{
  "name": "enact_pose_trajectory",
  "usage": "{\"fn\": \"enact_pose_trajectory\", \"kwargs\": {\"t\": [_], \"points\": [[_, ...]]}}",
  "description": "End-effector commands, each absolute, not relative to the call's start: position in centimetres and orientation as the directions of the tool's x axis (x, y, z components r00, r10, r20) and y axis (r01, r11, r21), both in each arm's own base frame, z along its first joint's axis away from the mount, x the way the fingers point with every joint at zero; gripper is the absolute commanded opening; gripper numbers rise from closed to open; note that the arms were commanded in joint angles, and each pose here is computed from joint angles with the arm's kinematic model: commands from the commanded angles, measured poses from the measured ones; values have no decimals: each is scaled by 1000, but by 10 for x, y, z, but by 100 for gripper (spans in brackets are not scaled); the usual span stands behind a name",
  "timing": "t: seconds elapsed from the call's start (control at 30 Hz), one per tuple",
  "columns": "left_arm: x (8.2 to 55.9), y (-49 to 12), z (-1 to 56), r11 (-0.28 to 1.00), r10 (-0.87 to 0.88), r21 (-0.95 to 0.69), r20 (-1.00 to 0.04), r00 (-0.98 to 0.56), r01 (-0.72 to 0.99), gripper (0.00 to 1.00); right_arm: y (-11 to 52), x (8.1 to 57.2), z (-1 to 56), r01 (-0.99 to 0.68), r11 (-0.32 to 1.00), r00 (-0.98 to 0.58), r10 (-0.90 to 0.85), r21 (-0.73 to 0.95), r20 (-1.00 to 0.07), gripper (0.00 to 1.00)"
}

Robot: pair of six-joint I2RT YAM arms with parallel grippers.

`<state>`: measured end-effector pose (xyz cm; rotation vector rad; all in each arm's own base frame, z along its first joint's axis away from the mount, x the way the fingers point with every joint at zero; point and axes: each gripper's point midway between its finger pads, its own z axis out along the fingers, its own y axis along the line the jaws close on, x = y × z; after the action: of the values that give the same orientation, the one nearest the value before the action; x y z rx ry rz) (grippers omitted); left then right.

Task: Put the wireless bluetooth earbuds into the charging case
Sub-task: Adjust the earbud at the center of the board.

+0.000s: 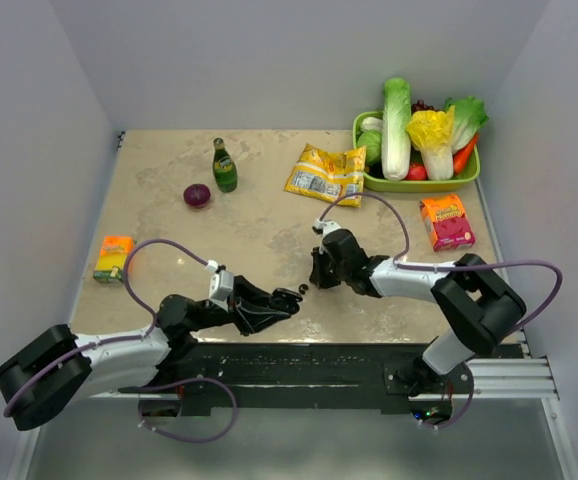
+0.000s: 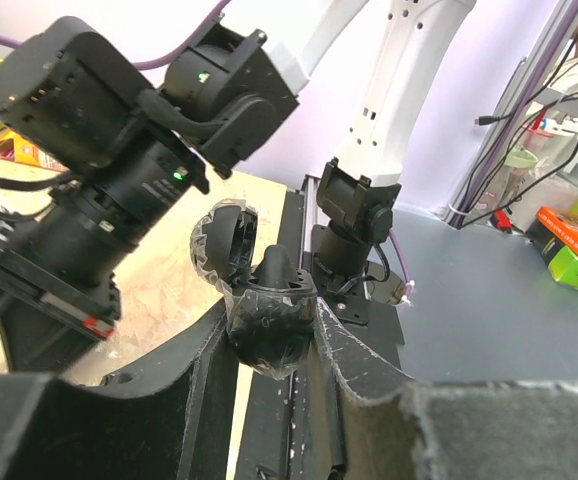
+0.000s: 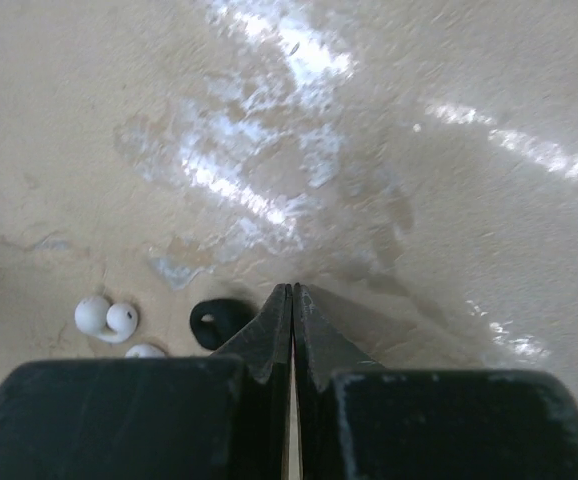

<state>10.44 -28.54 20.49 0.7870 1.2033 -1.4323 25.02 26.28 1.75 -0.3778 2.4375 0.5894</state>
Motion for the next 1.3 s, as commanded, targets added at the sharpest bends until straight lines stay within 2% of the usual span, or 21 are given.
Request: {"fn": "enact_pose_trajectory", "kwargs": {"t": [0.0, 0.1, 0.23, 0.33, 0.4, 0.47, 0.57, 0.9, 1.27], "points": [[66, -236, 253, 47, -571, -8, -821, 20, 999, 0, 251, 278, 21, -347, 897, -764, -101, 274, -638, 2], [66, -236, 253, 49, -572, -10, -820, 20, 999, 0, 256, 286, 43, -365, 881, -726, -67, 301, -685, 9], [67, -237, 252, 51, -567, -15, -824, 17, 999, 0, 266, 271, 70, -436, 839, -688, -78, 325, -721, 17], [68, -237, 251, 57, -566, -15, -824, 20, 998, 0, 276, 250, 75, -501, 804, -685, -142, 321, -714, 25], [69, -237, 252, 60, -568, -15, -823, 22, 998, 0, 287, 235, 73, -536, 779, -690, -183, 325, -700, 27], [68, -237, 253, 56, -568, -13, -823, 21, 998, 0, 291, 226, 68, -543, 774, -701, -204, 326, -683, 22], [68, -237, 253, 55, -568, -16, -823, 18, 998, 0, 290, 217, 61, -536, 776, -713, -206, 333, -670, 1], [67, -236, 250, 52, -565, -22, -825, 11, 998, 0, 288, 209, 26, -518, 789, -757, -244, 329, -607, 0], [67, -234, 249, 61, -566, -28, -824, 11, 998, 0, 280, 225, 18, -457, 836, -763, -192, 305, -617, 0]]}}
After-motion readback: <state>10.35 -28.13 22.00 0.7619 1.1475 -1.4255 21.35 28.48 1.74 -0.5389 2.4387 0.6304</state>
